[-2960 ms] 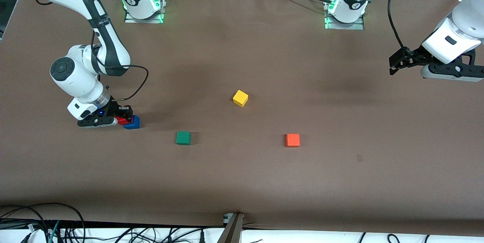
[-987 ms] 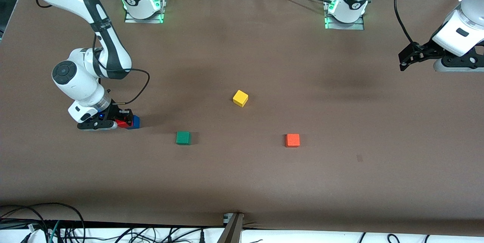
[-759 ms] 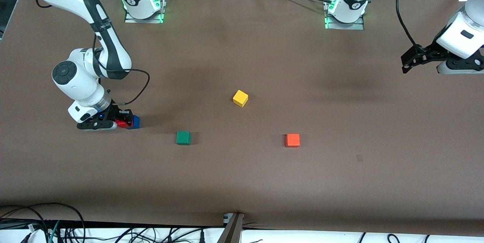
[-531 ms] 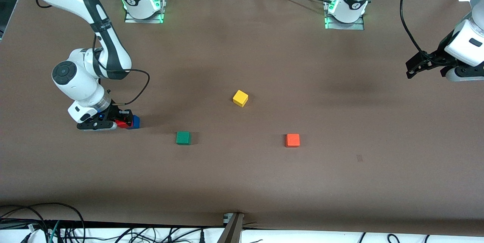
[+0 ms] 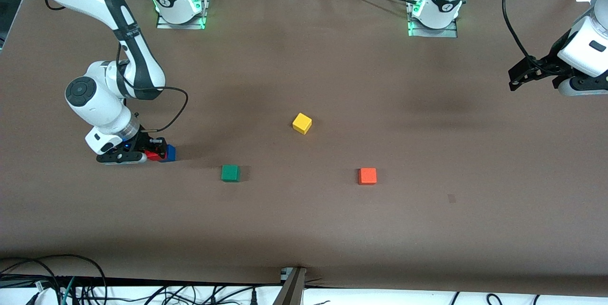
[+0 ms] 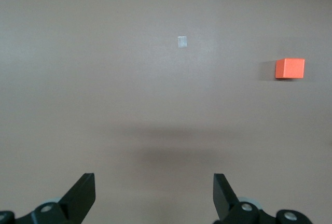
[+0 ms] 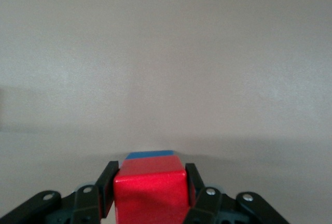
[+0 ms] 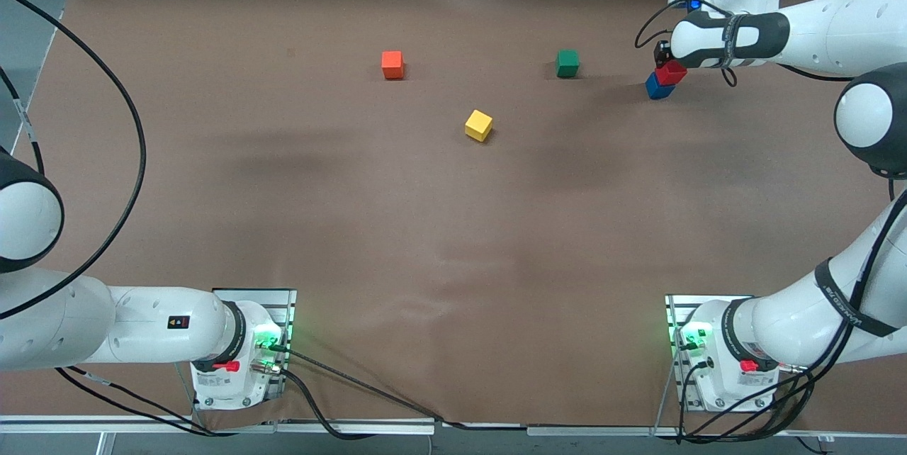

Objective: Pass red block to right arm, stack on blue

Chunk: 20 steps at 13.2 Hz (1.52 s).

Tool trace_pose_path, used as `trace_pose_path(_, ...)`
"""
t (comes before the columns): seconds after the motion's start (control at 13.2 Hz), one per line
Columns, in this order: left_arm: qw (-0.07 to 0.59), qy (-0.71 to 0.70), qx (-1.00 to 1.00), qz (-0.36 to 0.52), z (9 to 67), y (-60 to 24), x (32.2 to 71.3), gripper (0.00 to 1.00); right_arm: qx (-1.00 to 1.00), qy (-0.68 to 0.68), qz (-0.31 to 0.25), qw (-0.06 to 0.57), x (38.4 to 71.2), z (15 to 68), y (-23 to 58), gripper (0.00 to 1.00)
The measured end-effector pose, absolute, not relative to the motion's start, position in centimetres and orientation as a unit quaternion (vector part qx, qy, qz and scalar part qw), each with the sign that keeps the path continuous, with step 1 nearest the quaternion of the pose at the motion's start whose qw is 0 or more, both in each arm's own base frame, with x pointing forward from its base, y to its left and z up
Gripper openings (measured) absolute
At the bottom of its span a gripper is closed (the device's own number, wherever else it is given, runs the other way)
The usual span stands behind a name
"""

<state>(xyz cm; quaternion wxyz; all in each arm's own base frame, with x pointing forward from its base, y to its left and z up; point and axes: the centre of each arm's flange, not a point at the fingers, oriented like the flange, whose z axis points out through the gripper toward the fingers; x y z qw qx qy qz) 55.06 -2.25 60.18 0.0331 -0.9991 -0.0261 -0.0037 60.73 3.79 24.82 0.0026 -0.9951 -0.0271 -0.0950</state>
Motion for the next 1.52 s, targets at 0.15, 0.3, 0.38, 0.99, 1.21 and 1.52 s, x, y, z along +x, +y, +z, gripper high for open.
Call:
trace_pose_path(0.15, 0.033, -0.024, -0.999, -0.004, 60.2, -2.5, 55.0, 1.00, -0.995, -0.027, -0.094, 0.002, 60.7, 24.7, 3.8, 0.63)
trace_pose_path(0.3, 0.033, -0.020, -0.999, -0.004, 60.2, -3.0, 55.0, 1.00, -0.995, -0.028, -0.090, 0.002, 60.7, 24.2, 4.0, 0.84)
trace_pose_path(0.38, 0.033, -0.017, -0.999, -0.004, 60.2, -3.2, 55.0, 1.00, -0.996, -0.029, -0.090, 0.002, 60.7, 24.1, 4.1, 0.93)
trace_pose_path(0.99, 0.033, -0.014, -0.999, -0.006, 60.3, -3.6, 55.0, 1.00, -0.996, -0.024, -0.084, 0.003, 61.4, 24.8, 4.3, 1.00)
trace_pose_path(1.21, 0.033, -0.014, -0.999, -0.006, 60.4, -3.6, 55.0, 1.00, -0.996, -0.023, -0.083, 0.002, 61.7, 25.1, 4.5, 1.00)
trace_pose_path(1.52, 0.033, -0.014, -0.999, -0.006, 60.4, -3.6, 55.0, 1.00, -0.996, -0.026, -0.083, -0.001, 61.7, 25.1, 4.5, 1.00)
